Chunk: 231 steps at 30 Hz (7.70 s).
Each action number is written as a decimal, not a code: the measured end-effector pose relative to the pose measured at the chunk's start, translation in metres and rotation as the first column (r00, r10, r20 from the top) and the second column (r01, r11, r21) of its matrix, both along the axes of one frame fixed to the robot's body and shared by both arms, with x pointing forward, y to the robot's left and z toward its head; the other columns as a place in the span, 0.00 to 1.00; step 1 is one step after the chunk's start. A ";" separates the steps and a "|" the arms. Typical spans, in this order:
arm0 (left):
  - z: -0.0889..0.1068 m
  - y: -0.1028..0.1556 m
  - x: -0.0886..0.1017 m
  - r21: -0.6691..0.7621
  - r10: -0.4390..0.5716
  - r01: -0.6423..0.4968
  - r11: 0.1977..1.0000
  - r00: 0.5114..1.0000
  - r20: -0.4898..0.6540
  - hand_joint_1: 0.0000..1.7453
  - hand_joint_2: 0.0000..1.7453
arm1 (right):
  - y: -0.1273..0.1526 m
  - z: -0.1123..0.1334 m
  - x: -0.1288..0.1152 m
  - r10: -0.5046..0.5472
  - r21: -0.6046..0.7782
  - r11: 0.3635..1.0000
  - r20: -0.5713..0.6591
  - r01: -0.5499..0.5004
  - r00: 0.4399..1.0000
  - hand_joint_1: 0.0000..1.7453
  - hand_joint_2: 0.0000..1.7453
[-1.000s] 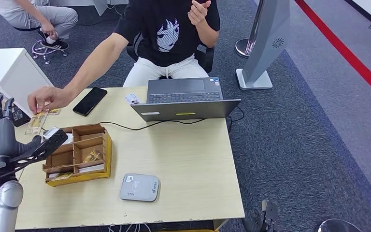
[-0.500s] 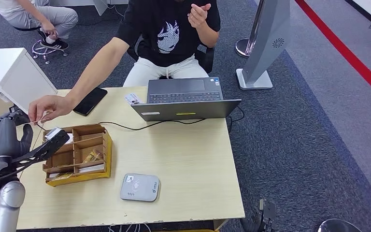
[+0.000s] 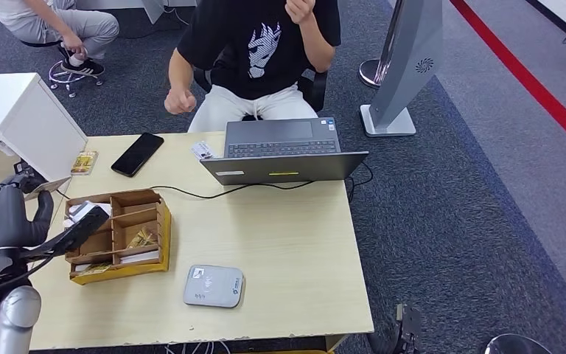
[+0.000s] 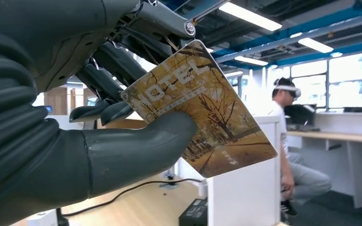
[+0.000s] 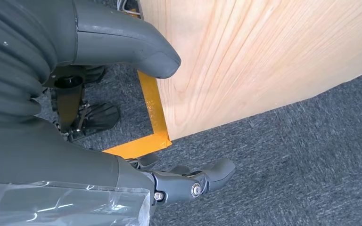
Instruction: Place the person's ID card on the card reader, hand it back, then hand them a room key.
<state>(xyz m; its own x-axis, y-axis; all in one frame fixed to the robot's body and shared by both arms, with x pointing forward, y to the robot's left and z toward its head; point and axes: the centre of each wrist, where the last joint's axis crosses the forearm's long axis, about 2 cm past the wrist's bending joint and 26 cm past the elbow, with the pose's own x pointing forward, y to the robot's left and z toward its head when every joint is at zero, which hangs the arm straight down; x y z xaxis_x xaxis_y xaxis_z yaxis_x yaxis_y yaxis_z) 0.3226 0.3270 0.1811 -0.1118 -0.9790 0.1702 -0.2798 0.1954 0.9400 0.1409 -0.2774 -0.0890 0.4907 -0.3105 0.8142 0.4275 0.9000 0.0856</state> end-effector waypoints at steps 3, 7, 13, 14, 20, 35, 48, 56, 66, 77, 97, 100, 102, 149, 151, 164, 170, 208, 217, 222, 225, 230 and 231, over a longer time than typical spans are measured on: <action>-0.001 -0.014 -0.013 -0.035 -0.059 0.061 0.998 0.997 0.045 1.00 1.00 | 0.000 -0.001 -0.002 -0.014 -0.002 1.000 -0.001 0.014 1.000 0.00 1.00; -0.002 -0.032 -0.031 -0.070 -0.133 0.139 0.988 0.988 0.083 1.00 1.00 | 0.000 -0.002 -0.005 -0.031 -0.002 1.000 0.003 0.031 1.000 0.00 1.00; -0.022 -0.078 -0.076 -0.061 -0.308 0.313 0.948 0.948 0.076 1.00 1.00 | -0.001 -0.004 -0.013 -0.066 0.002 0.998 0.002 0.066 0.998 0.00 1.00; -0.027 -0.087 -0.084 -0.052 -0.326 0.330 0.943 0.943 0.064 1.00 1.00 | -0.001 -0.004 -0.014 -0.069 0.001 0.998 0.001 0.069 0.998 0.00 1.00; -0.058 -0.117 -0.116 -0.081 -0.374 0.370 0.926 0.926 -0.045 1.00 1.00 | -0.001 -0.005 -0.016 -0.076 -0.002 0.997 -0.002 0.076 0.997 0.00 1.00; -0.114 -0.138 -0.141 -0.093 -0.376 0.365 0.926 0.882 -0.284 1.00 1.00 | -0.002 -0.004 -0.015 -0.089 0.002 0.996 -0.004 0.089 0.996 0.00 1.00; -0.099 -0.139 -0.122 -0.003 -0.370 0.378 0.926 0.905 -0.209 1.00 1.00 | -0.001 -0.004 -0.015 -0.088 -0.004 0.996 -0.006 0.087 0.996 0.00 1.00; -0.051 -0.125 -0.082 0.068 -0.337 0.342 0.937 0.939 -0.070 1.00 1.00 | 0.000 -0.004 -0.014 -0.067 -0.008 0.998 -0.003 0.067 0.998 0.00 1.00; 0.003 -0.093 -0.032 0.148 -0.220 0.210 0.966 0.974 0.054 1.00 1.00 | 0.001 -0.003 -0.010 -0.017 -0.016 1.000 -0.007 0.017 1.000 0.00 1.00; 0.022 -0.045 0.011 0.165 -0.066 0.056 0.985 0.996 0.052 1.00 1.00 | 0.004 0.000 -0.001 0.041 -0.019 0.999 -0.007 -0.041 0.999 0.00 1.00; 0.011 -0.023 0.001 0.034 -0.048 0.046 0.998 0.997 0.056 0.00 1.00 | 0.006 0.000 -0.001 0.044 -0.021 0.999 0.004 -0.043 0.999 0.00 1.00; 0.009 -0.020 -0.007 0.038 -0.062 0.060 0.997 0.996 0.063 0.00 1.00 | 0.006 -0.001 -0.003 0.032 -0.016 0.999 0.009 -0.032 0.999 0.00 1.00; 0.006 -0.019 -0.016 0.053 -0.089 0.086 0.995 0.994 0.070 0.00 1.00 | 0.005 -0.002 -0.006 0.024 -0.011 1.000 0.010 -0.024 1.000 0.00 1.00; -0.104 0.028 -0.134 0.482 -0.058 0.196 0.854 0.957 -0.285 0.00 1.00 | -0.013 -0.007 -0.023 -0.041 -0.021 0.999 0.023 0.041 0.999 0.00 1.00; -0.104 0.029 -0.133 0.481 -0.056 0.194 0.855 0.957 -0.286 0.00 1.00 | -0.013 -0.007 -0.023 -0.041 -0.021 0.999 0.023 0.041 0.999 0.00 1.00; -0.104 0.028 -0.128 0.479 -0.060 0.190 0.857 0.960 -0.274 0.00 1.00 | -0.013 -0.007 -0.023 -0.032 -0.025 0.999 0.024 0.033 0.999 0.00 1.00; -0.103 0.028 -0.127 0.478 -0.063 0.190 0.857 0.961 -0.269 0.00 1.00 | -0.012 -0.006 -0.022 -0.028 -0.027 0.999 0.024 0.029 0.999 0.00 1.00; -0.110 0.001 -0.091 0.372 -0.050 0.145 0.917 0.966 -0.253 1.00 1.00 | -0.003 -0.004 -0.013 0.000 -0.016 1.000 0.034 0.000 0.999 0.00 1.00; -0.107 0.006 -0.082 0.382 0.027 0.064 0.922 0.974 -0.227 1.00 1.00 | -0.001 -0.003 -0.012 0.010 -0.028 1.000 0.027 -0.009 1.000 0.00 1.00; -0.075 0.011 -0.052 0.365 0.074 -0.010 0.931 0.984 -0.162 1.00 1.00 | 0.002 -0.003 -0.009 0.011 -0.022 1.000 0.018 -0.011 1.000 0.00 1.00; -0.048 0.013 -0.032 0.367 0.078 -0.032 0.930 0.991 -0.109 1.00 1.00 | 0.003 -0.001 -0.006 0.013 -0.020 1.000 0.021 -0.013 1.000 0.00 1.00; -0.031 0.013 -0.022 0.366 0.075 -0.050 0.929 0.996 -0.054 1.00 1.00 | 0.004 -0.001 -0.005 0.021 -0.023 1.000 0.022 -0.020 1.000 0.00 1.00; -0.027 0.013 -0.019 0.364 0.075 -0.054 0.930 0.996 -0.043 1.00 1.00 | 0.004 -0.001 -0.004 0.023 -0.024 0.999 0.022 -0.022 0.999 0.00 1.00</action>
<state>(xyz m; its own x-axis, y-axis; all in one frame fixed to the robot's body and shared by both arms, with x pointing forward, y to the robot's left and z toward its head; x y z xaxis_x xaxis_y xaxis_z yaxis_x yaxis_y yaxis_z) 0.3034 0.3402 0.1538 -0.0469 -0.9800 -0.1936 -0.2259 -0.1783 0.9577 0.1364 -0.2733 -0.0901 0.4792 -0.2801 0.8318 0.4051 0.9113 0.0735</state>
